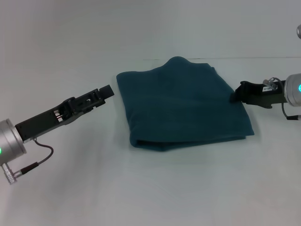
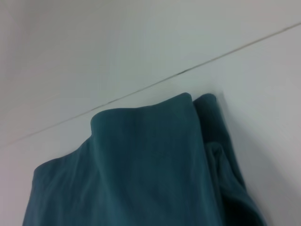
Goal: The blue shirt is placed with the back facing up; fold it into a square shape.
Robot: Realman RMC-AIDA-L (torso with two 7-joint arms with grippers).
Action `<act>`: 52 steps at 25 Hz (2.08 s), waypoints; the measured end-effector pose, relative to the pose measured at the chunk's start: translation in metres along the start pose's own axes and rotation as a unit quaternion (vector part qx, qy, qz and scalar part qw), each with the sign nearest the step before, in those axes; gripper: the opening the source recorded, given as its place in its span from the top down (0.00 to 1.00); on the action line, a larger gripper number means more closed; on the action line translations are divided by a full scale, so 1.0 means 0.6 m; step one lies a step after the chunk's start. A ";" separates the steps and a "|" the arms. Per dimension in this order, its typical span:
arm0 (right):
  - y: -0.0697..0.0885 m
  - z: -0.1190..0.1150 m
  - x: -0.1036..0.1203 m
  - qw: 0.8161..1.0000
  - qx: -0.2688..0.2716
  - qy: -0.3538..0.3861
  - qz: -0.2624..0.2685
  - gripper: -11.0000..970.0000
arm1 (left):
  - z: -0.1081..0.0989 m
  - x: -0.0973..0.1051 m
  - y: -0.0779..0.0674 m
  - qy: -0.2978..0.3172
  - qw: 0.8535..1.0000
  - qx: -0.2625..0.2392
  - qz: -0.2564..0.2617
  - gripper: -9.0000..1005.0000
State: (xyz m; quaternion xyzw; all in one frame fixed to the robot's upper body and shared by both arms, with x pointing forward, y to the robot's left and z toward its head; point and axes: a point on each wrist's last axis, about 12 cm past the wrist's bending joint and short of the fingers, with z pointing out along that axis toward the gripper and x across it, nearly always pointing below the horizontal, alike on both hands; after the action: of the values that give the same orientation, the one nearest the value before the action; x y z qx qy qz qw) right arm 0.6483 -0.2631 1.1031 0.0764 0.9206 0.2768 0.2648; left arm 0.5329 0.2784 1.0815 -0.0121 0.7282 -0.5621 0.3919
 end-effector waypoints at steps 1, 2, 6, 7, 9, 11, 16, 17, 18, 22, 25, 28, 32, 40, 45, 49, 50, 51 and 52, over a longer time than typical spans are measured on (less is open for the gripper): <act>0.000 0.000 -0.001 1.000 0.001 -0.001 -0.001 0.95 | 0.000 0.000 0.000 0.000 1.000 0.000 0.000 0.27; 0.000 0.000 -0.001 1.000 0.002 -0.001 -0.002 0.95 | -0.001 0.000 0.000 0.000 1.000 0.000 0.000 0.27; -0.005 -0.001 -0.001 1.000 0.005 -0.002 0.001 0.95 | -0.001 0.001 0.001 -0.001 1.000 -0.001 -0.001 0.27; -0.006 -0.001 0.000 1.000 0.006 -0.001 0.002 0.95 | -0.001 0.001 0.001 -0.001 1.000 -0.001 -0.001 0.27; -0.007 -0.001 0.002 1.000 0.005 0.004 0.004 0.95 | -0.002 0.000 0.001 -0.002 1.000 -0.001 -0.001 0.27; -0.006 -0.001 0.005 1.000 0.003 0.009 0.004 0.95 | -0.002 0.000 0.001 -0.003 1.000 -0.001 -0.001 0.27; -0.010 -0.003 0.006 1.000 0.003 0.011 0.007 0.95 | -0.002 0.000 0.001 -0.003 1.000 -0.001 -0.001 0.27; -0.011 -0.004 0.005 1.000 0.003 0.010 0.008 0.95 | -0.002 0.000 0.001 -0.003 1.000 -0.001 -0.002 0.27; -0.013 -0.006 0.004 1.000 0.005 0.008 0.007 0.95 | -0.002 0.001 0.001 -0.003 1.000 -0.002 -0.002 0.27; -0.017 -0.012 -0.006 1.000 0.010 0.000 0.003 0.95 | -0.002 0.001 0.002 -0.003 1.000 -0.002 -0.003 0.27; -0.022 -0.019 -0.016 1.000 0.015 -0.009 0.002 0.91 | -0.002 0.002 0.002 -0.003 1.000 -0.002 -0.003 0.27; -0.029 -0.028 -0.027 1.000 0.023 -0.016 -0.001 0.86 | -0.002 0.001 0.001 -0.004 1.000 -0.001 -0.003 0.27; -0.016 -0.049 -0.032 1.000 -0.025 0.009 -0.008 0.65 | -0.003 0.001 0.001 -0.006 1.000 0.001 -0.003 0.27; 0.017 -0.059 -0.019 0.991 -0.119 0.058 0.017 0.65 | -0.008 -0.002 0.004 -0.017 1.000 -0.004 -0.007 0.27; 0.021 -0.035 0.004 0.989 -0.116 0.090 0.020 0.65 | -0.010 -0.002 0.005 -0.019 1.000 -0.004 -0.009 0.27; 0.007 -0.030 0.017 0.990 -0.082 0.110 0.014 0.65 | -0.011 -0.002 0.005 -0.021 1.000 -0.005 -0.009 0.27; 0.001 -0.035 0.014 0.991 -0.072 0.109 0.011 0.65 | -0.012 -0.002 0.005 -0.022 1.000 -0.005 -0.009 0.27; -0.006 -0.043 0.009 0.992 -0.061 0.107 0.007 0.65 | -0.012 -0.003 0.005 -0.023 1.000 -0.006 -0.010 0.27; -0.013 -0.050 0.003 0.994 -0.048 0.103 0.003 0.65 | -0.012 -0.003 0.005 -0.024 1.000 -0.006 -0.010 0.27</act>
State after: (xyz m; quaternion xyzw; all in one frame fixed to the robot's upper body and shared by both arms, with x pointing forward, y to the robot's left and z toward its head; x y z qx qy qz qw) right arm 0.6306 -0.2834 1.1192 0.0375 0.9284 0.3275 0.1713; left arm 0.5311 0.2864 1.0802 -0.0346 0.7218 -0.5612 0.4036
